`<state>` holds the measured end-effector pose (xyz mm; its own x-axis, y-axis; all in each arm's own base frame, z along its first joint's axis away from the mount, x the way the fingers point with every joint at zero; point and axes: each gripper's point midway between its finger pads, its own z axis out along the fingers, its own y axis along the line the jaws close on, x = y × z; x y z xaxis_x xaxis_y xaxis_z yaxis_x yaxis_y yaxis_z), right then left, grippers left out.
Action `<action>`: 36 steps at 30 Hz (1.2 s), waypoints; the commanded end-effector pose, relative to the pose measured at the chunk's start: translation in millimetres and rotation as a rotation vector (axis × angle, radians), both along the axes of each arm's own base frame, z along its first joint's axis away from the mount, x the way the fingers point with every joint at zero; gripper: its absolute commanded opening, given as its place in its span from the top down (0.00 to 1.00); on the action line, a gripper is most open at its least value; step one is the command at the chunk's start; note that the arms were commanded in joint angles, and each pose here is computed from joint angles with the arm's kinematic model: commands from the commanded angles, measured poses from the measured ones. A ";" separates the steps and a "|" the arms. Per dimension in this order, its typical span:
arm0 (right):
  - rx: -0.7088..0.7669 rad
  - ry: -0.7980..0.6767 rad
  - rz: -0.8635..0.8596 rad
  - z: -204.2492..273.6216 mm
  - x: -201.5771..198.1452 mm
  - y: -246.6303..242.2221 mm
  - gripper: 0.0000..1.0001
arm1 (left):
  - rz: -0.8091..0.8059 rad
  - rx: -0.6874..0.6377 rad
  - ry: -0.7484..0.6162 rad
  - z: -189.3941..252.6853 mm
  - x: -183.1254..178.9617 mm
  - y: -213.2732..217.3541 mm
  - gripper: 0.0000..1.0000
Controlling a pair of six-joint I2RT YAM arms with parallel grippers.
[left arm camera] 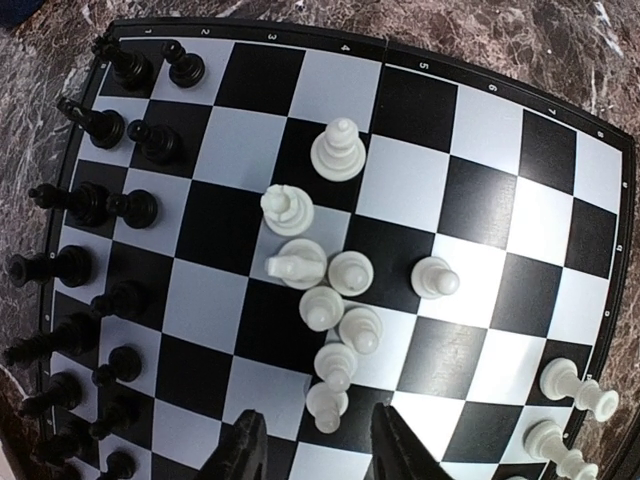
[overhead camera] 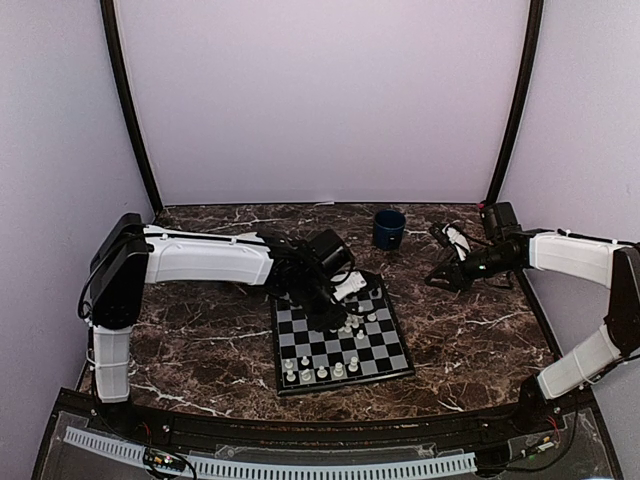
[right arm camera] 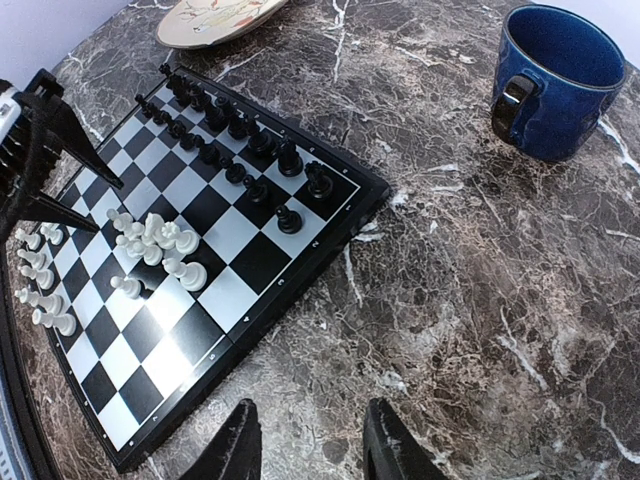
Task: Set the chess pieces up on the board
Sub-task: Pick up the pawn from the chessboard.
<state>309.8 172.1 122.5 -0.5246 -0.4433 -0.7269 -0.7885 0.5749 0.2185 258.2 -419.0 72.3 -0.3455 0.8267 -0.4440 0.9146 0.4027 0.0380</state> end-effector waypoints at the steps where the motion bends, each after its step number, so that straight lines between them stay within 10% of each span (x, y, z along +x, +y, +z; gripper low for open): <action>1: -0.004 -0.011 0.003 1.5 3.5 -0.9 0.64 | 0.006 0.006 -0.016 -1.3 8.3 -3.7 0.62; 36: -0.007 0.011 0.008 -4.3 3.9 -0.1 0.64 | -0.035 0.004 0.133 4.1 -31.7 24.2 0.99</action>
